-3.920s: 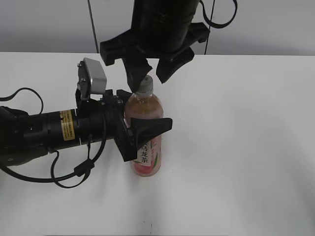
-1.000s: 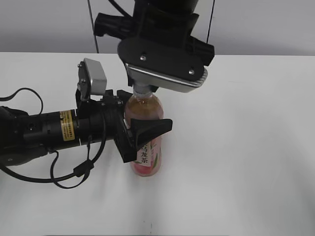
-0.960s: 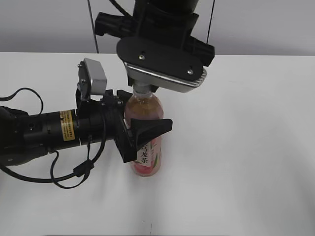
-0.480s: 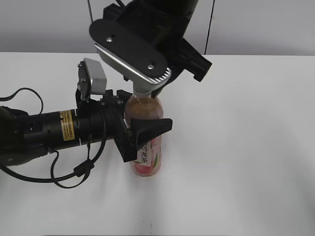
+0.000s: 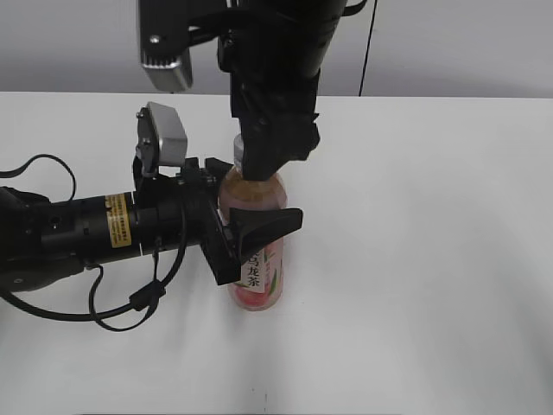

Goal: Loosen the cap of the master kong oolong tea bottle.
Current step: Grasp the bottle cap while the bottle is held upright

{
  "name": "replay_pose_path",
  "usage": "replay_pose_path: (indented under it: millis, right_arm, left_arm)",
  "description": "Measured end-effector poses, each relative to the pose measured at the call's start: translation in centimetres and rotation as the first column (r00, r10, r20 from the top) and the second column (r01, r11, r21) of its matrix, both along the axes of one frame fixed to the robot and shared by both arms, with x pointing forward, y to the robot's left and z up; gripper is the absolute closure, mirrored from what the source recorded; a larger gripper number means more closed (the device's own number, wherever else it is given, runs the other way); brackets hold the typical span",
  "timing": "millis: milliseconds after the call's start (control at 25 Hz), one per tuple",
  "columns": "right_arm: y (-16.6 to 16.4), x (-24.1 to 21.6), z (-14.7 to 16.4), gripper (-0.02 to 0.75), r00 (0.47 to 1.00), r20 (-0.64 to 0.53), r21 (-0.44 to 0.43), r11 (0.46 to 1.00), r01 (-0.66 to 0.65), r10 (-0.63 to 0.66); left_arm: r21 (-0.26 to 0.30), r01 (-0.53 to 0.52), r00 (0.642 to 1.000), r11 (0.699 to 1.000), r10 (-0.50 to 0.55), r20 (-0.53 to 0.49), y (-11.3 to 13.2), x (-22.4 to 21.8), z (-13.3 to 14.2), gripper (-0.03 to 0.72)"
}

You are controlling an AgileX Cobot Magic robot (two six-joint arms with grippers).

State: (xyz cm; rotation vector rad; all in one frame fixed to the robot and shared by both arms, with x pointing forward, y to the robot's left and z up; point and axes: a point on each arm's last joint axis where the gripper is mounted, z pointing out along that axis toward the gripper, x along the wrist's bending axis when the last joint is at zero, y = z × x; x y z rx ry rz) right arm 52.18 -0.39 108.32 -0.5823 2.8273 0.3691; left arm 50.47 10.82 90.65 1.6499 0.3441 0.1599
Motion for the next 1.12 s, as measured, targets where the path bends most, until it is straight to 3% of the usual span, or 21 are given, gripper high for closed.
replay_pose_path:
  millis: [200,440,800,960,1120]
  right_arm:
    - [-0.11,0.12,0.02,0.160,0.930,-0.103,0.038,0.932,0.359,-0.354]
    - [-0.06,0.06,0.02,0.160,0.736,-0.234,0.044,0.749,0.661,-0.635]
    - [-0.05,0.05,0.02,0.192,0.467,-0.341,0.007,0.494,0.869,-0.816]
    - [-0.12,0.11,0.01,0.239,0.385,-0.357,-0.007,0.414,0.910,-0.851]
    - [-0.12,0.15,-0.05,0.277,0.337,-0.368,-0.017,0.368,0.930,-0.867]
  left_arm:
    - [0.000,0.000,1.000,1.000,0.000,0.000,0.00,0.00,0.00,0.241]
    - [0.000,0.000,1.000,1.000,0.000,0.000,0.00,0.00,0.00,0.241]
    - [0.000,0.000,1.000,1.000,0.000,-0.001,0.00,0.00,0.00,0.241]
    - [0.001,0.004,1.000,1.000,-0.004,0.000,-0.01,-0.03,-0.01,0.241]
    - [0.001,0.004,1.000,1.000,-0.004,0.000,-0.01,-0.03,-0.01,0.241]
